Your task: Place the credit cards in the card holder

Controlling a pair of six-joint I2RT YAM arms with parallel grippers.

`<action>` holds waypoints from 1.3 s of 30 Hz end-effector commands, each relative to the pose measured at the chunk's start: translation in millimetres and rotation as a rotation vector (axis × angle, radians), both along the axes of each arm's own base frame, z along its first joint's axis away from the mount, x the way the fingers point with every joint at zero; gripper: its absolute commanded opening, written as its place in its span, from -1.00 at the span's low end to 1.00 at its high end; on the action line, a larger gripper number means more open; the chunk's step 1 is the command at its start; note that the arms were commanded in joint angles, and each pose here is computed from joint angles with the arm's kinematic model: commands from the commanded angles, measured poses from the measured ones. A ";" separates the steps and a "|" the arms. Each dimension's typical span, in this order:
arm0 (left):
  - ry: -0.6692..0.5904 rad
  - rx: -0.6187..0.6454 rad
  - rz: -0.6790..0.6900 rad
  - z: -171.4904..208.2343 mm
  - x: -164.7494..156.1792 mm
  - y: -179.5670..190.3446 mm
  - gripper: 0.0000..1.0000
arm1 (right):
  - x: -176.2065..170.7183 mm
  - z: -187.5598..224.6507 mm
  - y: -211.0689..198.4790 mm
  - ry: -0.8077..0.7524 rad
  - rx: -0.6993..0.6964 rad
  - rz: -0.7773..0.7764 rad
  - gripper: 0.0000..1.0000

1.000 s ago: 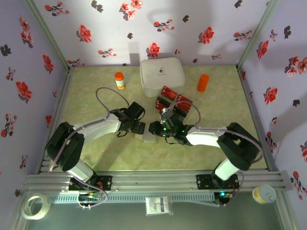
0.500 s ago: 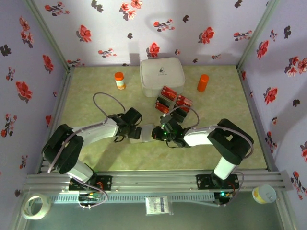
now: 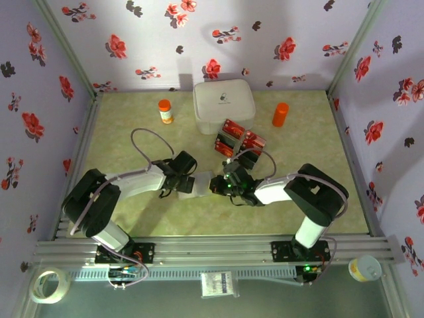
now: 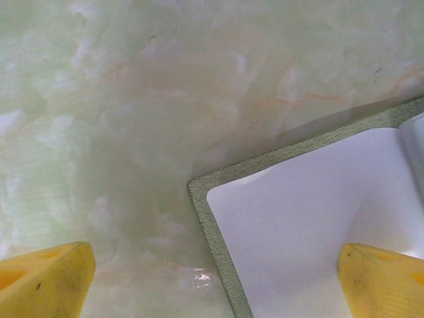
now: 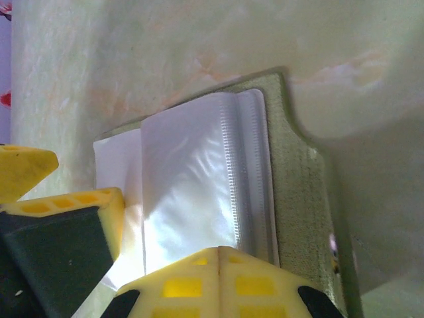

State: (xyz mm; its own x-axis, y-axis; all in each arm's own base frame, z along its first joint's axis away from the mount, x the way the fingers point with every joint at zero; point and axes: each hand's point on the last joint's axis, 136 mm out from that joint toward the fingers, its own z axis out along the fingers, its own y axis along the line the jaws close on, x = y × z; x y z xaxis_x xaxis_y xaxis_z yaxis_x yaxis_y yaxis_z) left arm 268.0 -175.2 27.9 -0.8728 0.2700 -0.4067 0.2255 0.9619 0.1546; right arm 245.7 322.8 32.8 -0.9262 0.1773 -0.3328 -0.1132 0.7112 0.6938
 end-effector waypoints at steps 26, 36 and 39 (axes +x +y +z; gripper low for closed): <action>-0.025 -0.051 0.032 17.8 5.4 0.2 0.93 | 23.6 -3.7 5.8 0.016 -0.069 0.061 -0.96; -0.052 -0.242 0.080 10.6 2.4 -9.8 0.99 | 17.0 -12.2 5.3 0.049 -0.071 0.076 -0.97; -0.046 -0.289 0.065 10.0 1.2 -15.8 0.99 | 16.9 -13.5 10.2 0.065 -0.057 0.085 -0.98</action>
